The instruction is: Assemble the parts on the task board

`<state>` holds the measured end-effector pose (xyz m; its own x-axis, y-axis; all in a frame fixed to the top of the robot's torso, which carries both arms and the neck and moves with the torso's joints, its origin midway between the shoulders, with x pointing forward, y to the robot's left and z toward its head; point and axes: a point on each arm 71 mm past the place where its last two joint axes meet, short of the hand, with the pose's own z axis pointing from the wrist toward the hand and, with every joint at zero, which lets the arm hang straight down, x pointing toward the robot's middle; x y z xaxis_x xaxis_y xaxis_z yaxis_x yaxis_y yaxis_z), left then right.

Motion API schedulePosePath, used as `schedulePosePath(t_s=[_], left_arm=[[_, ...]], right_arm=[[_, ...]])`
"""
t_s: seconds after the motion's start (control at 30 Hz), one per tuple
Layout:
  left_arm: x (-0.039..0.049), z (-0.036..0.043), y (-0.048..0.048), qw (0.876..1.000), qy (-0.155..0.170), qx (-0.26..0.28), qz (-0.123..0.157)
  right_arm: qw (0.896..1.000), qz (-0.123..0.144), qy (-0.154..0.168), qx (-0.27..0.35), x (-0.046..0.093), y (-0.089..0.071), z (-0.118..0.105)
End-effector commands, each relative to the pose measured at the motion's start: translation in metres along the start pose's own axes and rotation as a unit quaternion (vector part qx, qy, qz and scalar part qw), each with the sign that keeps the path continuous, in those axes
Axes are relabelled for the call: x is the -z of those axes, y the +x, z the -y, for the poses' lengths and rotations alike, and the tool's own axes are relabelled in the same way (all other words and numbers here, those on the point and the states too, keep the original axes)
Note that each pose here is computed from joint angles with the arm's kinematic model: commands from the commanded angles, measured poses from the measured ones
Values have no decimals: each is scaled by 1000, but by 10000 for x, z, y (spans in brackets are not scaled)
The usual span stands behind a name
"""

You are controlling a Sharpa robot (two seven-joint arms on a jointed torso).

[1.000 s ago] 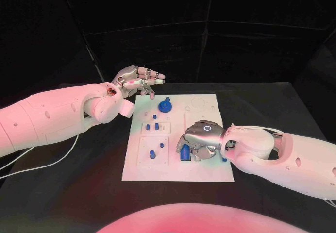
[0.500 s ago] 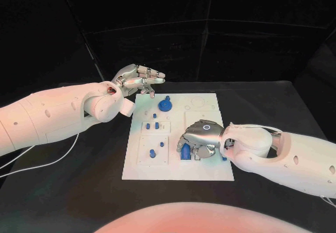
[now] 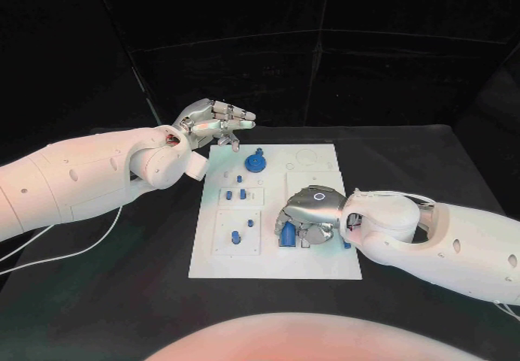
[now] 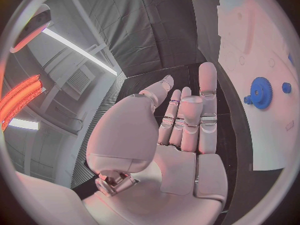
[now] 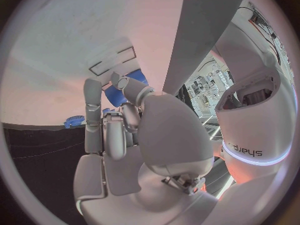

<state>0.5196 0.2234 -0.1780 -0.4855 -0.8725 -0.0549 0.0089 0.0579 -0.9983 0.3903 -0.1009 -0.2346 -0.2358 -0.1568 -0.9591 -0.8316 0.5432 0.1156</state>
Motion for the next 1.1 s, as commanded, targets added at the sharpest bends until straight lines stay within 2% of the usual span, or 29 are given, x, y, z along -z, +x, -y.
schedulePosePath(t_s=[0.03,0.47,0.77,0.93,1.1], left_arm=[[-5,12,10,1000,2,3,-5],[-2,11,10,1000,1,4,-7],[-6,9,14,1000,1,5,-9],[-7,7,15,1000,0,5,-10],[-10,4,17,1000,0,5,-10]], right_arm=[[1000,-14,-1,-1,-6,25,-9],[1000,-23,6,-1,-7,39,3],[1000,-20,8,0,5,33,2],[1000,5,3,2,29,-6,-15],[998,59,5,1,88,-81,-6]])
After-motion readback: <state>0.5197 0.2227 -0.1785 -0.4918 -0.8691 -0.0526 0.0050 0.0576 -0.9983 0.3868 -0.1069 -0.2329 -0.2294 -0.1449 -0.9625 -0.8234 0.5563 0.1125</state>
